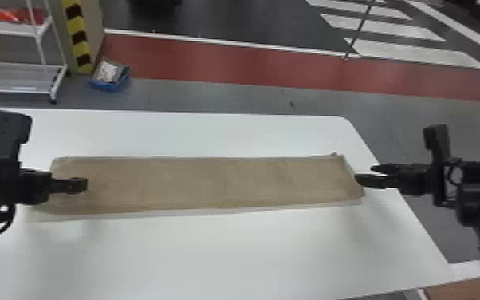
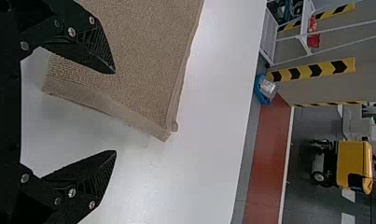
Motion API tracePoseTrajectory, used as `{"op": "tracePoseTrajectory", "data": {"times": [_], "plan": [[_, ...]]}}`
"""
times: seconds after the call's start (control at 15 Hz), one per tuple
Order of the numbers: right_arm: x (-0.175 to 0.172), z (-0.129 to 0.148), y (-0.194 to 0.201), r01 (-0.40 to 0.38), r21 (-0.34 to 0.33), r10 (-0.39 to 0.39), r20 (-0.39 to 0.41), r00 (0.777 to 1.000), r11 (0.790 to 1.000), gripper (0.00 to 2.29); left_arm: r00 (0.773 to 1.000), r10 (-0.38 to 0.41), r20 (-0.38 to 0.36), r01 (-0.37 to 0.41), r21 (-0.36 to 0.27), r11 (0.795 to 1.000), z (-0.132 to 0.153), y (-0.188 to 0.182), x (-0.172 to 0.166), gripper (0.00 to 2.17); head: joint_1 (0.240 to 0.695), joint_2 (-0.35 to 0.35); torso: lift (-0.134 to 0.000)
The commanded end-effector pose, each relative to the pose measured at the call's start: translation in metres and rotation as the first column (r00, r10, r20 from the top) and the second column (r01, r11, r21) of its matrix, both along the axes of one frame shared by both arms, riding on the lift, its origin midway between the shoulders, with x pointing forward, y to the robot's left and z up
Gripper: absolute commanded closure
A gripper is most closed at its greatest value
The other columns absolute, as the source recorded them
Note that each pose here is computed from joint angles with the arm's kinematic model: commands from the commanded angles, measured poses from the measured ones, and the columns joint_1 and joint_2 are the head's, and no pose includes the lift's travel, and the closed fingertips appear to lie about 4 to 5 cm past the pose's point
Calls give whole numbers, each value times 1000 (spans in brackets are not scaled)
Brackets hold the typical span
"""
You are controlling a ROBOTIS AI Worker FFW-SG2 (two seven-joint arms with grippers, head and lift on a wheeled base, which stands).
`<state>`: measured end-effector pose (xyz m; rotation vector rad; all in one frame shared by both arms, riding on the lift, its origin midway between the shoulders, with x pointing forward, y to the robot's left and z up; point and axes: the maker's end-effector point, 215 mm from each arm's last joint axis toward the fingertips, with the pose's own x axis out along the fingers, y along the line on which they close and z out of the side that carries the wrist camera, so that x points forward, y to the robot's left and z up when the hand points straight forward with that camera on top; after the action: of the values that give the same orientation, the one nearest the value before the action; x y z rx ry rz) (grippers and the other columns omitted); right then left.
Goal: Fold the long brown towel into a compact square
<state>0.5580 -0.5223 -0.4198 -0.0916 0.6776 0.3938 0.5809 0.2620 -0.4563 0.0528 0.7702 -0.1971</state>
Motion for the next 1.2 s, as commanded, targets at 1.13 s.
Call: {"op": "tracePoseTrajectory", "data": {"times": [1.13], "plan": [[-7, 1, 1, -10, 12, 10, 8, 1000, 1000, 323, 1000, -8, -13, 8, 20, 1000, -3, -1, -3, 211, 695, -247, -120]]}}
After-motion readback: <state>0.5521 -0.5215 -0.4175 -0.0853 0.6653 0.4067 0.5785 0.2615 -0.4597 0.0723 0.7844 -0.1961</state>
